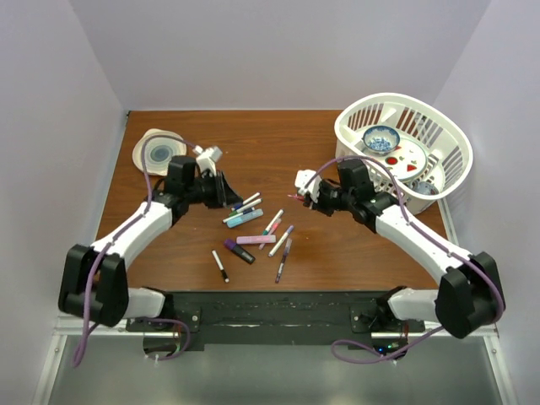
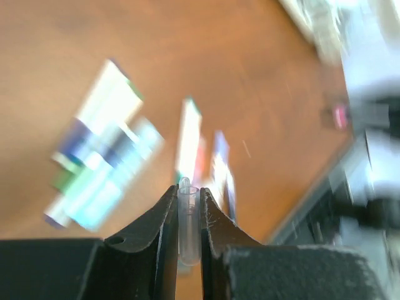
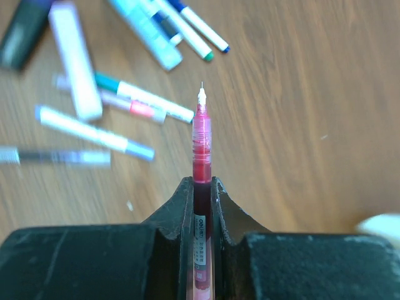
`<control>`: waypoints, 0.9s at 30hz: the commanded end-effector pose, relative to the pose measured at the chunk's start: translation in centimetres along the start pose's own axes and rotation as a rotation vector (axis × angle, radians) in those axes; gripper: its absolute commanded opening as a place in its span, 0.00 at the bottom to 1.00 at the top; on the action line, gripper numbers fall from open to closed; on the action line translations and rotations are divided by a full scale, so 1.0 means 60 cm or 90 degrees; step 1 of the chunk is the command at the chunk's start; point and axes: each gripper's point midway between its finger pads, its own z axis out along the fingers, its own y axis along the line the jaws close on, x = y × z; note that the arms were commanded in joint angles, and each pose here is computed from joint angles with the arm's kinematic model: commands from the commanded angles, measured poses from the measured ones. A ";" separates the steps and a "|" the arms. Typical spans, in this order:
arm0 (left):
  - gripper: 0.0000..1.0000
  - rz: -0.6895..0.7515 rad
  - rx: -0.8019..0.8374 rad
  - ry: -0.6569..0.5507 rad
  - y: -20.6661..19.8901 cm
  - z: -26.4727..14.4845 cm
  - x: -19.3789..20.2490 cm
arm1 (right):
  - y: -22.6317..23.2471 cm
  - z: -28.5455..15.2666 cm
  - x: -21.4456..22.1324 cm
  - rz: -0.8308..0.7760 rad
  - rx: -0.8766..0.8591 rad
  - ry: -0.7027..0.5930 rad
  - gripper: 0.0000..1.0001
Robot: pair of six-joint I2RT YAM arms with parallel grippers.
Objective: Open the pen caps
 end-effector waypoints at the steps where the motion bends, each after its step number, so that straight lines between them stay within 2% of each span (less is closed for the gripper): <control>1: 0.00 -0.034 -0.091 -0.223 0.056 0.015 -0.209 | -0.055 0.023 -0.035 0.292 0.085 -0.053 0.00; 3: 0.00 -0.065 -0.175 -0.207 0.131 0.043 -0.220 | -0.067 0.038 -0.017 0.336 0.102 -0.016 0.00; 4: 0.00 -0.045 -0.195 -0.227 0.135 0.042 -0.259 | -0.070 0.042 -0.013 0.365 0.110 -0.008 0.00; 5: 0.00 -0.045 -0.233 -0.214 0.172 0.065 -0.259 | -0.076 0.052 -0.003 0.381 0.120 0.009 0.00; 6: 0.00 -0.054 -0.313 -0.193 0.214 0.062 -0.248 | -0.083 0.054 0.006 0.393 0.137 0.023 0.00; 7: 0.00 -0.031 -0.335 -0.205 0.220 0.061 -0.278 | -0.088 0.058 0.012 0.409 0.149 0.033 0.00; 9: 0.00 -0.027 -0.415 -0.178 0.277 0.073 -0.269 | -0.106 0.070 0.028 0.425 0.177 0.060 0.00; 11: 0.00 -0.004 -0.455 -0.166 0.304 0.081 -0.276 | -0.131 0.076 0.018 0.428 0.195 0.063 0.00; 12: 0.00 0.002 -0.482 -0.162 0.320 0.079 -0.277 | -0.127 0.092 0.043 0.442 0.189 0.102 0.00; 14: 0.00 0.020 -0.506 -0.142 0.341 0.089 -0.274 | -0.155 0.105 0.030 0.441 0.199 0.106 0.00; 16: 0.00 0.029 -0.534 -0.120 0.365 0.095 -0.267 | -0.157 0.131 0.053 0.454 0.187 0.142 0.00; 17: 0.01 0.032 -0.541 -0.111 0.372 0.097 -0.264 | -0.179 0.136 0.037 0.450 0.198 0.132 0.00; 19: 0.05 0.042 -0.558 -0.102 0.382 0.097 -0.263 | -0.183 0.167 0.068 0.460 0.197 0.172 0.00; 23: 0.10 0.051 -0.572 -0.089 0.396 0.100 -0.257 | -0.231 0.204 0.088 0.467 0.244 0.200 0.03; 27: 0.21 0.062 -0.591 -0.075 0.408 0.093 -0.249 | -0.256 0.231 0.123 0.504 0.261 0.218 0.05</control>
